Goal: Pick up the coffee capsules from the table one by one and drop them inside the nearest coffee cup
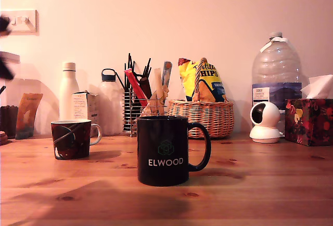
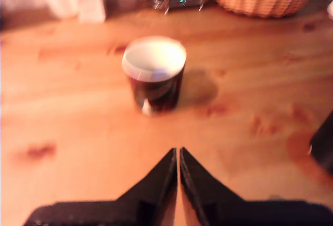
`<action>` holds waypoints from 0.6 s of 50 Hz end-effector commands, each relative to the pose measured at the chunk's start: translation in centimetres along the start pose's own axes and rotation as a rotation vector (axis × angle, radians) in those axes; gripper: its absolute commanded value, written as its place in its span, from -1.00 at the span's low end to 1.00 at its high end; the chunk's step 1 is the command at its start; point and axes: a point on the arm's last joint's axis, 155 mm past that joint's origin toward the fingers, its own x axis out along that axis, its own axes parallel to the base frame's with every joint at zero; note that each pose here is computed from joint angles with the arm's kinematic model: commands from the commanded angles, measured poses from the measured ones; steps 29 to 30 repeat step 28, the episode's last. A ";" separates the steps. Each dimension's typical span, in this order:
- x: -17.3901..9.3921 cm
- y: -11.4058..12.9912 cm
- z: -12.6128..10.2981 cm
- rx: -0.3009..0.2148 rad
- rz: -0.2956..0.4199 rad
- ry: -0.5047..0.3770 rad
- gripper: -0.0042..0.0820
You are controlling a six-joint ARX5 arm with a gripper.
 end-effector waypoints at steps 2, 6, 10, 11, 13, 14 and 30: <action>-0.4 0.0 -1.1 -0.013 -0.001 -0.007 -0.94; -0.9 -0.1 -1.8 -0.035 -0.002 -0.017 -0.94; -1.4 -0.1 -2.2 -0.051 -0.003 -0.036 -0.94; -1.6 -0.1 -2.3 -0.051 -0.003 -0.037 -0.94; -1.8 -0.1 -2.5 -0.051 -0.003 -0.035 -0.94; -1.9 -0.1 -2.6 -0.051 -0.003 -0.035 -0.94; -4.0 -0.4 -1.6 -0.043 -0.008 -0.097 -0.94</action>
